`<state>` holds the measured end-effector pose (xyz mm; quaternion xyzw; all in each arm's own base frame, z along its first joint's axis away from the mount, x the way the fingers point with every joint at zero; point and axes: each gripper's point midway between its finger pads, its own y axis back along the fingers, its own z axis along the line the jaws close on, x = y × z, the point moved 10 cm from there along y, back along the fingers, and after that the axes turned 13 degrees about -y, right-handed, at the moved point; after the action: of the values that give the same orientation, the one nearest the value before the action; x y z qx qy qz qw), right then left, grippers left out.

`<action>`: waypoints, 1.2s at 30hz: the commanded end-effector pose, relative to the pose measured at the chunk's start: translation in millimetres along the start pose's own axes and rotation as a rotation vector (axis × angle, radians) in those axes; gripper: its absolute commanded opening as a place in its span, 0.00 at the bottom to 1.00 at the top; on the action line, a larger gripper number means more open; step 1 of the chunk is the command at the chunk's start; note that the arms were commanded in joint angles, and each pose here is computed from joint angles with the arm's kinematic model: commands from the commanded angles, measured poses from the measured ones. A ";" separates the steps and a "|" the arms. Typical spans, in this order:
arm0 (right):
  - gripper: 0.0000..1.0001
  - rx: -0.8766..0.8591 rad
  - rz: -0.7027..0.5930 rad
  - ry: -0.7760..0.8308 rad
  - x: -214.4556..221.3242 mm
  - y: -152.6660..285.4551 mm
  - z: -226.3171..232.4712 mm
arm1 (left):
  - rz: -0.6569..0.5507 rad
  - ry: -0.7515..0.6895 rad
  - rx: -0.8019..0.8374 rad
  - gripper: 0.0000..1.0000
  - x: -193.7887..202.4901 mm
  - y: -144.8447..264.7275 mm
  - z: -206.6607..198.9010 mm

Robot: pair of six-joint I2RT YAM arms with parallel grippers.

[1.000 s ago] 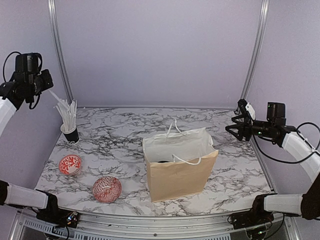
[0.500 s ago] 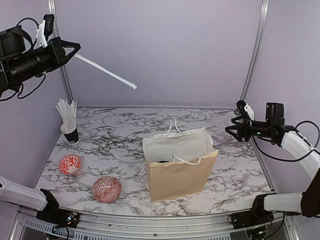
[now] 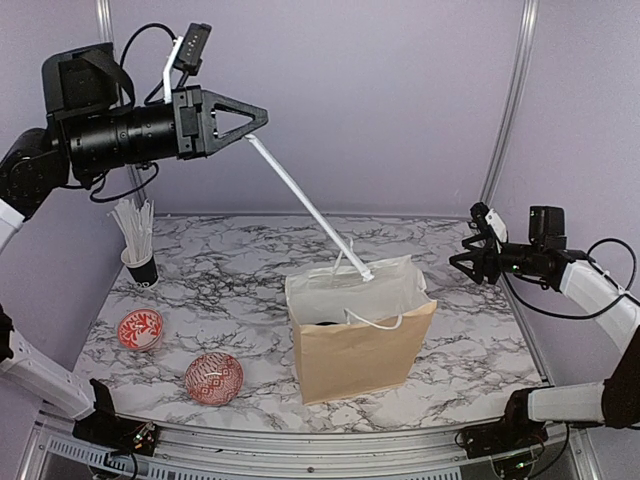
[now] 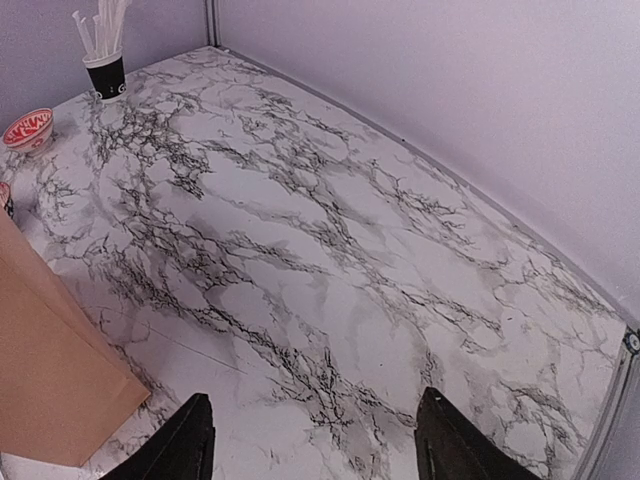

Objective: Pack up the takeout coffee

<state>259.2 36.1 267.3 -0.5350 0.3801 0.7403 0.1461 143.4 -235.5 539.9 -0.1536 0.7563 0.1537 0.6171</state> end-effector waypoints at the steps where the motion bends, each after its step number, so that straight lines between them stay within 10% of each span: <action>1: 0.66 0.006 0.015 -0.002 1.8 -1.1 -1.8 | 0.010 -0.082 -0.021 0.00 13.7 -39.5 -14.2; 23: 0.66 0.007 0.021 0.007 2.9 -0.6 -1.1 | 0.294 -0.321 -0.119 0.00 141.5 -171.6 -61.5; 36: 0.66 -0.014 0.032 0.003 3.5 -3.4 -1.8 | 0.312 -0.398 -0.462 0.53 99.6 -72.4 -24.7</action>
<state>260.0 36.0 262.4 -0.5319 0.3843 0.7421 0.1366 128.0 -368.6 414.5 -0.0654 0.6298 0.3721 0.6787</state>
